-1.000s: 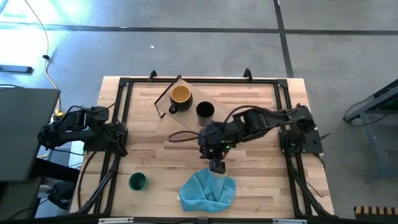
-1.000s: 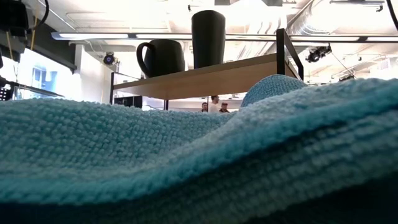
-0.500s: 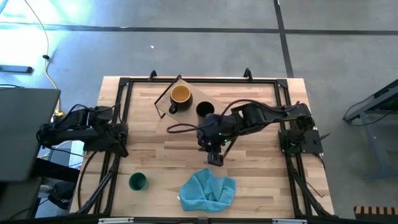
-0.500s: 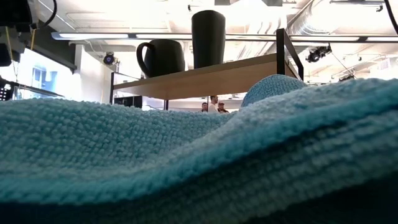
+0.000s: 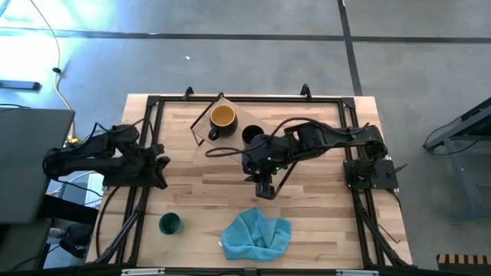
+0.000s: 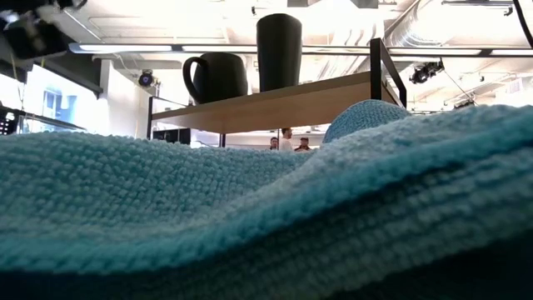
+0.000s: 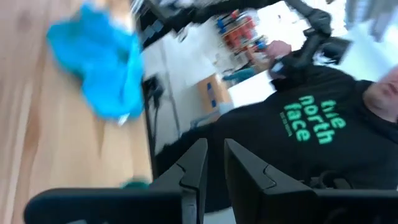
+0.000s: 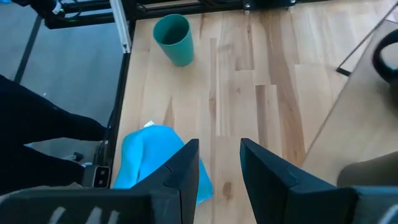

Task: Stack small to large cups/mugs on shelf
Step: Put the green cup on the shelf

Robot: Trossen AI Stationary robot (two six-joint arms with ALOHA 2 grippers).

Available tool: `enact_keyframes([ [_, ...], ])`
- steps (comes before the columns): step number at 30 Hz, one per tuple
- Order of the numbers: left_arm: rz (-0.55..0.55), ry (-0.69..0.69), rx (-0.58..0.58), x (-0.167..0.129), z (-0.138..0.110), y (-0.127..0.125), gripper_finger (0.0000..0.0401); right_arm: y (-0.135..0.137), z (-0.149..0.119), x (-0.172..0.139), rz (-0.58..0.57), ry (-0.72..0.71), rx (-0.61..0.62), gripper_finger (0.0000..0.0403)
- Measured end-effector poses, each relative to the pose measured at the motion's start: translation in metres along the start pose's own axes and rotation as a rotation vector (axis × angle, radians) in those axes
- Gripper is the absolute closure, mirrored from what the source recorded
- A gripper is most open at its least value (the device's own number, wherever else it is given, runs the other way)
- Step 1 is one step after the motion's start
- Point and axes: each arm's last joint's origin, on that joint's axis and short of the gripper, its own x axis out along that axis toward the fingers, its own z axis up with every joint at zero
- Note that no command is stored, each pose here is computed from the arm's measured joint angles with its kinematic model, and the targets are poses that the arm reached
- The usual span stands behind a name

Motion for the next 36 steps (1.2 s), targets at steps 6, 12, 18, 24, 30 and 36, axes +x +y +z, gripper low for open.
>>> enact_keyframes([
  [6, -0.084, -0.115, 0.233, -0.001, 0.032, -0.033, 0.0359, -0.011, 0.002, -0.001, 0.0, -0.001, 0.005, 0.0295],
  [12, -0.073, -0.218, 0.495, -0.015, 0.057, -0.08, 0.0359, -0.017, 0.004, -0.001, 0.017, 0.002, 0.011, 0.0295],
  [18, 0.001, -0.239, 0.65, -0.03, 0.066, -0.112, 0.0359, -0.018, 0.0, -0.001, 0.011, 0.033, -0.019, 0.0295],
  [24, 0.072, -0.201, 0.671, -0.032, 0.073, -0.122, 0.0359, -0.018, -0.002, -0.002, 0.007, 0.059, -0.017, 0.0295],
  [30, 0.081, -0.2, 0.764, -0.029, 0.089, -0.133, 0.0359, -0.019, -0.002, -0.002, 0.006, 0.063, -0.028, 0.0295],
  [36, 0.079, -0.235, 0.939, -0.033, 0.11, -0.16, 0.0359, -0.023, -0.002, -0.002, -0.002, 0.061, -0.018, 0.0295],
])
